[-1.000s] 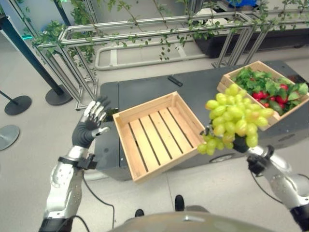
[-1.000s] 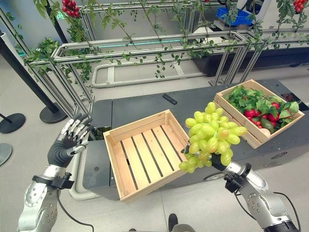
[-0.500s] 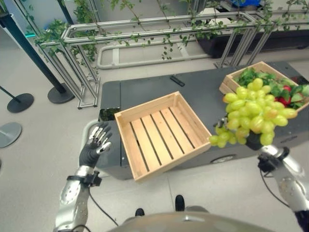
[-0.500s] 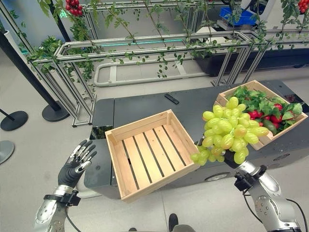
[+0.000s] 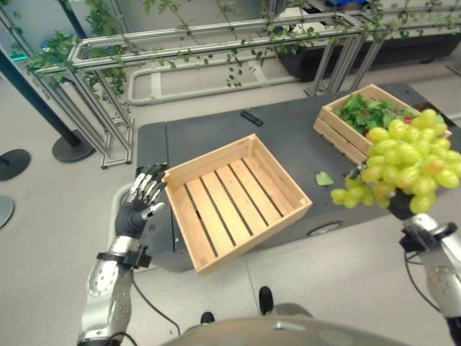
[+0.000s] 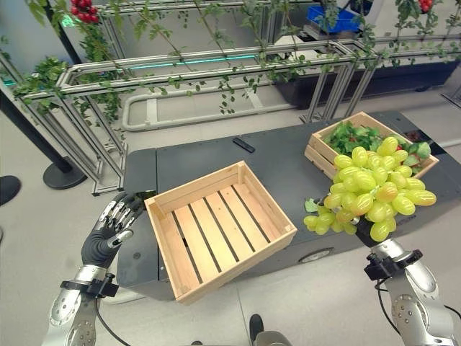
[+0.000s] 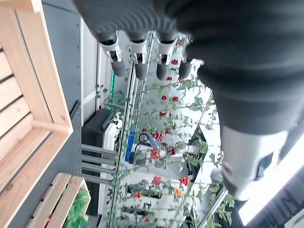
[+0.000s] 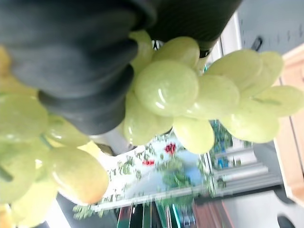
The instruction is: Pick up the fruits from the basket on one side to the basket on the other side
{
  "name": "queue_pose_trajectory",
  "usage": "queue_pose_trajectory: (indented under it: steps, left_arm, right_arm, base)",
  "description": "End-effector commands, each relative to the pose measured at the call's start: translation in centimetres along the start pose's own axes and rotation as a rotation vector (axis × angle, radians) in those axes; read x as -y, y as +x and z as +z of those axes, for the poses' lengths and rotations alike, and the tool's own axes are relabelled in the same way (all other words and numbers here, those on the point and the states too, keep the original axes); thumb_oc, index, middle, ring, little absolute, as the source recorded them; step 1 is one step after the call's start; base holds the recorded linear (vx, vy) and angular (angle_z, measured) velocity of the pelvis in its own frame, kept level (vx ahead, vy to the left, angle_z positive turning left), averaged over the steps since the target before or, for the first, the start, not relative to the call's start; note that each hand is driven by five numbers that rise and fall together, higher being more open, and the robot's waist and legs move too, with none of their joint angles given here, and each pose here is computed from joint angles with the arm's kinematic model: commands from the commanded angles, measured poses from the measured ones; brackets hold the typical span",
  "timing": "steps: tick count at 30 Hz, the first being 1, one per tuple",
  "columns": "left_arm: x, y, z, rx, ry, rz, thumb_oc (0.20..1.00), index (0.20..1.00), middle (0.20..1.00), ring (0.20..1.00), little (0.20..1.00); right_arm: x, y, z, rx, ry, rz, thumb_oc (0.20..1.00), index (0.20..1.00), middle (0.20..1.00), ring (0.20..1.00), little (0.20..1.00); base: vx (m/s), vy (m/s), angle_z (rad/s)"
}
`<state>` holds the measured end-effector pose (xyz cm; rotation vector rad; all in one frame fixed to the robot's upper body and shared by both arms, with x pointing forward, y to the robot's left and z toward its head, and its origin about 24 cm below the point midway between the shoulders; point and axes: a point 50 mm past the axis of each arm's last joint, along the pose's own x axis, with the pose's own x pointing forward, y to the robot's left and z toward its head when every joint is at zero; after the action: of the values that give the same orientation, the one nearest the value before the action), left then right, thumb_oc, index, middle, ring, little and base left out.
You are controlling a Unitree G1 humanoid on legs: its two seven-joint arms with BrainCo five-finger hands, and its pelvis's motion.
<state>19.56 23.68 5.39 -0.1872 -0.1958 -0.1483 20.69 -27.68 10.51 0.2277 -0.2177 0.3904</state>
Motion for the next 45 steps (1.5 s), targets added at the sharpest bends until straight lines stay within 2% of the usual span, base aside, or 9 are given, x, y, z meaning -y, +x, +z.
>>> queue_pose_trajectory:
  steps: [1, 8, 17, 34, 45]
  left_arm:
    - [-0.6, 1.0, 2.9, 0.127, 0.093, -0.014, 1.0, 1.0, 1.0, 1.0, 1.0]
    - [-0.3, 1.6, 4.1, 0.165, 0.143, -0.039, 1.0, 1.0, 1.0, 1.0, 1.0]
    - [-0.5, 1.7, 5.3, 0.21, 0.155, -0.021, 1.0, 1.0, 1.0, 1.0, 1.0]
    - [1.2, 2.7, 4.4, 0.228, 0.086, -0.058, 1.0, 1.0, 1.0, 1.0, 1.0]
    - [1.3, 3.5, 4.5, 0.257, 0.07, -0.041, 1.0, 1.0, 1.0, 1.0, 1.0]
  right_arm:
    - [0.3, 1.0, 2.5, 0.144, -0.098, 0.002, 0.2, 0.2, 0.2, 0.2, 0.2]
    - [0.6, 1.8, 2.1, 0.157, -0.115, -0.044, 0.2, 0.2, 0.2, 0.2, 0.2]
    - [-0.4, 4.5, 1.6, 0.167, -0.081, 0.008, 0.2, 0.2, 0.2, 0.2, 0.2]
    - [1.0, 0.9, 3.3, 0.155, -0.158, -0.074, 0.2, 0.2, 0.2, 0.2, 0.2]
    - [1.0, 0.7, 3.4, 0.188, -0.14, -0.101, 0.2, 0.2, 0.2, 0.2, 0.2]
  base:
    - [-0.1, 0.107, -0.7]
    - [-0.18, 0.147, -0.69]
    - [-0.12, 0.019, -0.83]
    - [0.04, -0.107, -0.32]
    - [0.04, -0.125, -0.5]
